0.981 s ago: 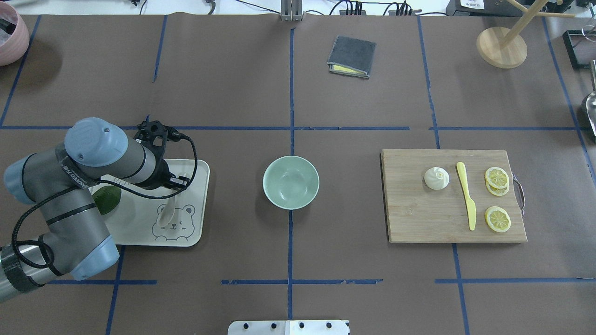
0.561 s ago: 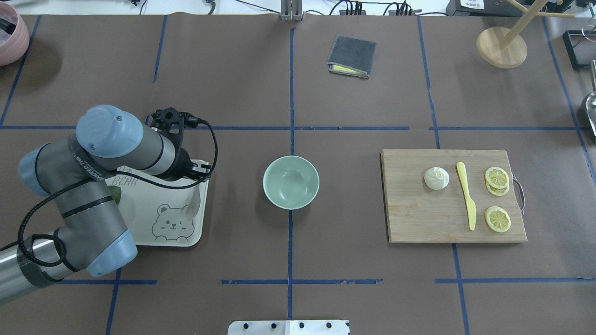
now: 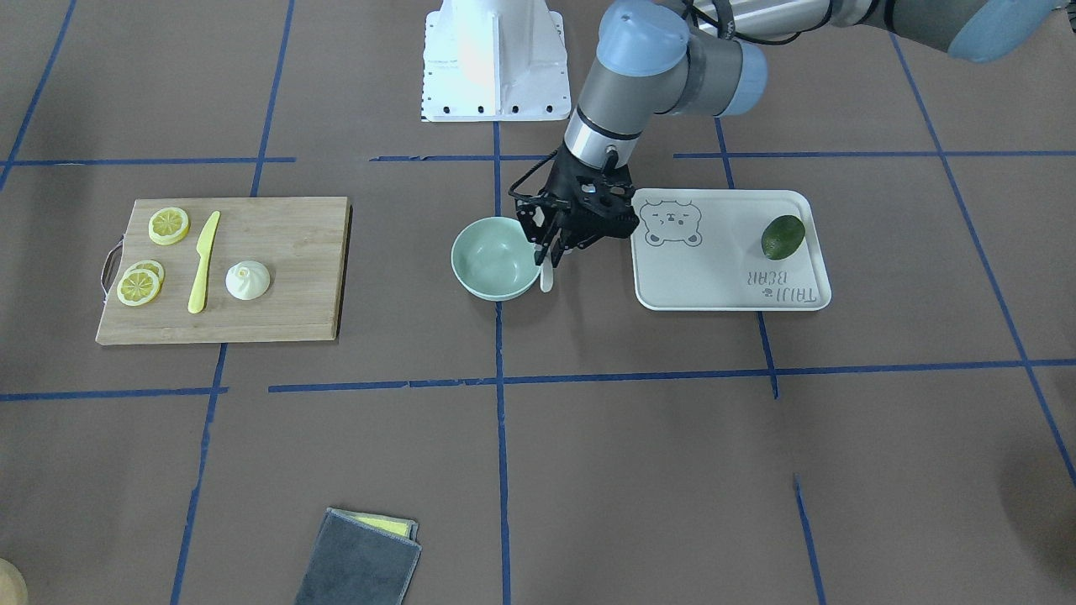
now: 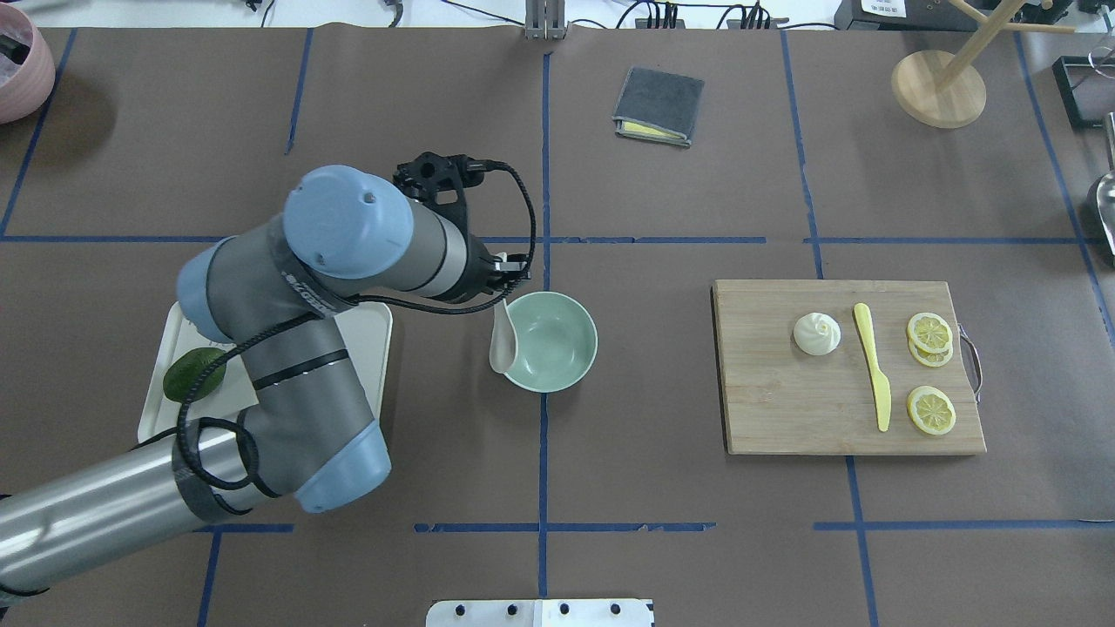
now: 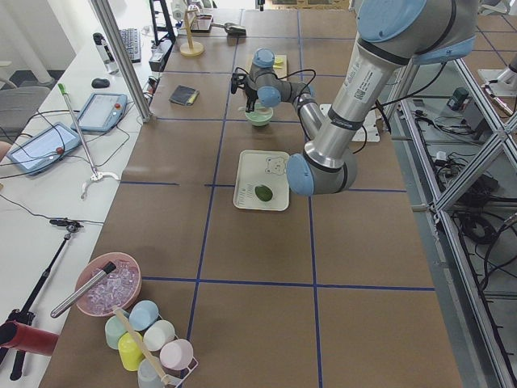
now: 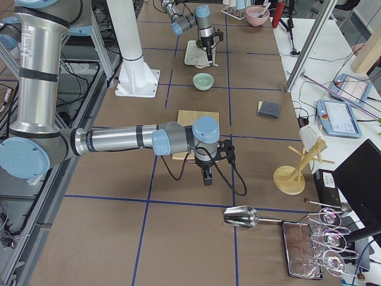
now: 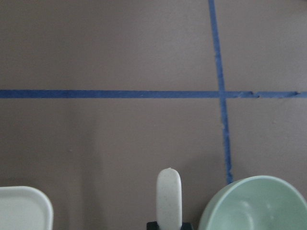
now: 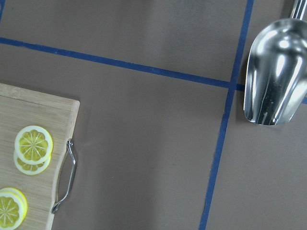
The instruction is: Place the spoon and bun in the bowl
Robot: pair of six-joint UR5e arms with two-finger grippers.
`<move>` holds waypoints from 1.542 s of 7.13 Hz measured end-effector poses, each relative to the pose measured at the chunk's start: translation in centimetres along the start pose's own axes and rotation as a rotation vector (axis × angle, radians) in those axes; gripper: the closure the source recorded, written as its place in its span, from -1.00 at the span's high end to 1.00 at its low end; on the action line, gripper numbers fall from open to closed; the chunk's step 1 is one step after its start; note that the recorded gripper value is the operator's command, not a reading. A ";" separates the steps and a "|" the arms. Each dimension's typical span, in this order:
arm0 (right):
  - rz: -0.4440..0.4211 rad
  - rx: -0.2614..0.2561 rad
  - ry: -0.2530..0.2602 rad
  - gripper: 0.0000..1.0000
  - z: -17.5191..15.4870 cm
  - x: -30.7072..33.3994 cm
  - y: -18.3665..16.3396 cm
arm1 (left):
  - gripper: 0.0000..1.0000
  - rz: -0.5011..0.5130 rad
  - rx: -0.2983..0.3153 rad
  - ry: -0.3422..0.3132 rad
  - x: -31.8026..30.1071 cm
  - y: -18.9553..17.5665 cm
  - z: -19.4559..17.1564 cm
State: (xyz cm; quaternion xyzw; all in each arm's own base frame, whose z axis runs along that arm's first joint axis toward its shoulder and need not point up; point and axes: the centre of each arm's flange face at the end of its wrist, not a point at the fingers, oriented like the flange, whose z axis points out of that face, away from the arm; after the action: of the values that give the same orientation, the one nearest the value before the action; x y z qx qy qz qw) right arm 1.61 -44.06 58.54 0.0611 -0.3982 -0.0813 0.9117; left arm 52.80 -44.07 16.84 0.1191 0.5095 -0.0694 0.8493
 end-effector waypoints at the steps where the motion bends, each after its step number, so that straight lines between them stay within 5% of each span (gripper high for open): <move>1: 0.000 0.000 0.000 1.00 0.0 0.0 0.0 | -1.00 -0.014 0.021 -0.001 2.1 1.1 1.2; 3: 0.001 0.000 -0.010 1.00 0.0 -0.1 0.0 | -0.86 -0.019 0.034 -0.009 3.1 2.0 2.6; 4: 0.001 0.000 -0.030 1.00 0.0 -0.3 0.0 | -0.29 -0.017 0.034 -0.008 3.1 2.3 3.1; 6: 0.000 -0.002 -0.056 1.00 0.1 -0.7 -0.1 | 0.27 -0.005 0.040 0.000 2.8 2.4 3.6; 9: 0.042 0.006 -0.094 1.00 1.2 -4.2 -1.9 | 0.40 0.079 0.080 -0.019 1.6 0.4 3.3; 11: 0.114 0.045 -0.129 1.00 3.2 -9.5 -3.1 | 0.40 0.230 0.084 -0.070 -4.6 -3.3 1.6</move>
State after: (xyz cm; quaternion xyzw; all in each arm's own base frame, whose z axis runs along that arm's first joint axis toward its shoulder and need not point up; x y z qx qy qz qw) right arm -7.39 -45.39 53.38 0.0533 -0.4606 -0.0239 0.8857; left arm 51.19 -47.67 21.18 0.2096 0.4593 0.0032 0.8632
